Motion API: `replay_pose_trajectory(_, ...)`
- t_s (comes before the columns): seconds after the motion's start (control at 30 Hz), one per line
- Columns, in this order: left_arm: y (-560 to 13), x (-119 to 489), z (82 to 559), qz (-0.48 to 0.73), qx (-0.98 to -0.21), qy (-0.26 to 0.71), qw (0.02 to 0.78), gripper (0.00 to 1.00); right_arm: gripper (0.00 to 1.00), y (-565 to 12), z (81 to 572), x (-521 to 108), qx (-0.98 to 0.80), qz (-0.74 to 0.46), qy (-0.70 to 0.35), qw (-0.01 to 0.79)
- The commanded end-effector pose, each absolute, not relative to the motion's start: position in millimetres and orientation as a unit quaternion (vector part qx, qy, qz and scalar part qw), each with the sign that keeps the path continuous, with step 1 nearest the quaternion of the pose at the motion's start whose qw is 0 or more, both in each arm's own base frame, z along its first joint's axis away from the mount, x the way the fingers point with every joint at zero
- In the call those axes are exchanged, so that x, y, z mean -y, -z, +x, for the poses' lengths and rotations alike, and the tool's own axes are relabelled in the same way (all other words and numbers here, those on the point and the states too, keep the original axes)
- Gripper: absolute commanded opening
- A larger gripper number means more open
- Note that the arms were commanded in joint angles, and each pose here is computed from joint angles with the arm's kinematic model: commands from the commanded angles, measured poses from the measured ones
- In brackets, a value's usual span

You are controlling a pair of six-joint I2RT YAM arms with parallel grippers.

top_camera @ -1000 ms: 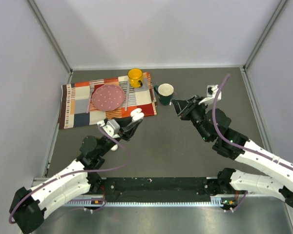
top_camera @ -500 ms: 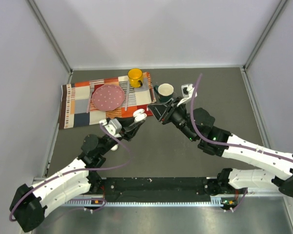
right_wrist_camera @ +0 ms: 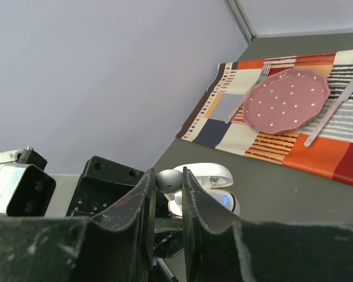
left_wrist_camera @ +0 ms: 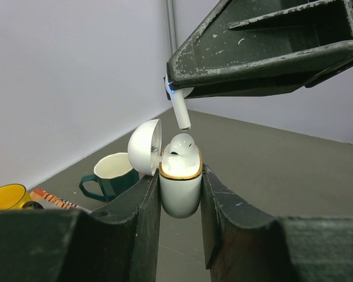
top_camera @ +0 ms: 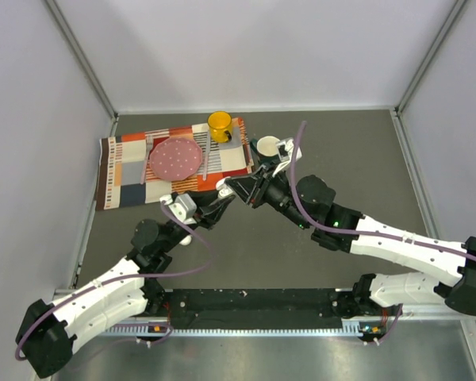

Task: Insert the wireless bluetooth earbuds into the charging case
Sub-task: Place the earbud in the charging case.

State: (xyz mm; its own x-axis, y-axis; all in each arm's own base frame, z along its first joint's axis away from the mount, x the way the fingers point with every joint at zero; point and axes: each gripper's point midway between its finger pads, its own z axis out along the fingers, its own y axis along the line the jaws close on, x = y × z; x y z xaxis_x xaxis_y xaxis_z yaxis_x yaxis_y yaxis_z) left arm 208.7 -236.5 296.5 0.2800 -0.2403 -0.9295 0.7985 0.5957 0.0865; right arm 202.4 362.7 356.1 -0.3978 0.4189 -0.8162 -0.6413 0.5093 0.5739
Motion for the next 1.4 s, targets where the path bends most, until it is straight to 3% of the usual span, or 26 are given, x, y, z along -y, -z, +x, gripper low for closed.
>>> replay_pose_trajectory(0.0, -337, 233, 203, 0.271, -0.439, 0.356, 0.779, 0.00, 0.00, -392, 192, -371, -0.646, -0.087, -0.528, 0.544)
replay_pose_trajectory(0.83, -345, 229, 201, 0.265, -0.428, 0.356, 0.787, 0.00, 0.00, -355, 206, -369, -0.685, -0.075, -0.449, 0.569)
replay_pose_trajectory(1.37, -346, 230, 201, 0.257, -0.429, 0.366, 0.785, 0.00, 0.00, -355, 199, -374, -0.680, -0.084, -0.468, 0.558)
